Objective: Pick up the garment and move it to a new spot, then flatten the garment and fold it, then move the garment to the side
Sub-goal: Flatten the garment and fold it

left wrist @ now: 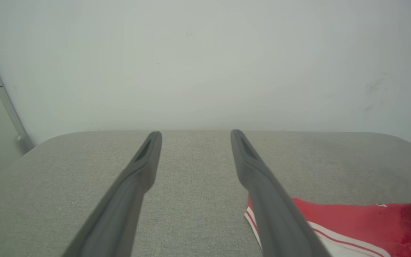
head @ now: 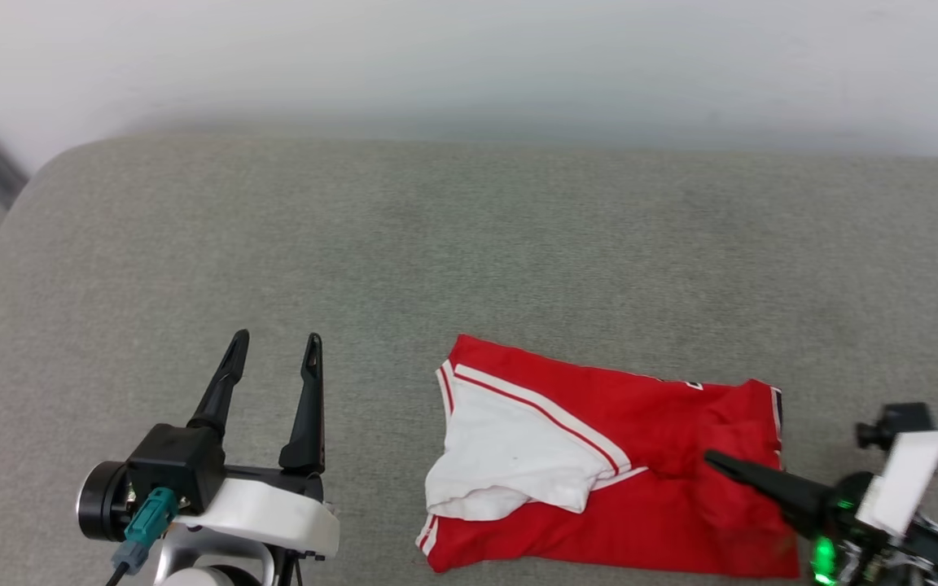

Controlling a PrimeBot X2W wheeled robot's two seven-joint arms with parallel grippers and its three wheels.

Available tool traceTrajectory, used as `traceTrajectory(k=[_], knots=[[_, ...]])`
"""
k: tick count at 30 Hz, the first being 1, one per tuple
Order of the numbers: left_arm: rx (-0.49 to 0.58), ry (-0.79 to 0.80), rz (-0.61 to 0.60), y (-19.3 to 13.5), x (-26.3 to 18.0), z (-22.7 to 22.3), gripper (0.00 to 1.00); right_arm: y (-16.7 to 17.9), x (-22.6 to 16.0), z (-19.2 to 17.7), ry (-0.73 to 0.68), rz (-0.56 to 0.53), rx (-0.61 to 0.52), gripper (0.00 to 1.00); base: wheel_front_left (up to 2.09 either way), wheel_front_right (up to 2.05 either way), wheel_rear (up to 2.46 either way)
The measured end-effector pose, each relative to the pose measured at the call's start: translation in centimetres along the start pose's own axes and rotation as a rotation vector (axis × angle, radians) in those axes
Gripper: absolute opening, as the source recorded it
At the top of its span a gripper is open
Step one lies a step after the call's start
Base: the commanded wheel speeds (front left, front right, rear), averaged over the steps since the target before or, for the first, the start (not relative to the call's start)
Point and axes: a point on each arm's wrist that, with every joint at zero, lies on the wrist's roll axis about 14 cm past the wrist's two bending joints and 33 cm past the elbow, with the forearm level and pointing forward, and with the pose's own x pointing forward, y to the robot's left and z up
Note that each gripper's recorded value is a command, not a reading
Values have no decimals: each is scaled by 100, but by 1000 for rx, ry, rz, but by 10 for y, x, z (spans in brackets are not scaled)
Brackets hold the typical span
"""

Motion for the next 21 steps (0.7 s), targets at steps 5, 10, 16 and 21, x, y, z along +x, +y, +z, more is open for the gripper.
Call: traceTrajectory(k=[5,10,16,21], knots=[[-2,-6,20,6,-2,3,100,28,45,-24,110,131,54,0,0,0,0],[-8,3,36,10,1,-1,100,48,89,-46,187,169,41,0,0,0,0],[-8,17,70,20,1,-10,100,35,125,-68,232,81,-11,22,0,0,0],[-6,33,89,25,1,-17,100,29,139,-82,261,57,-7,100,0,0,0]])
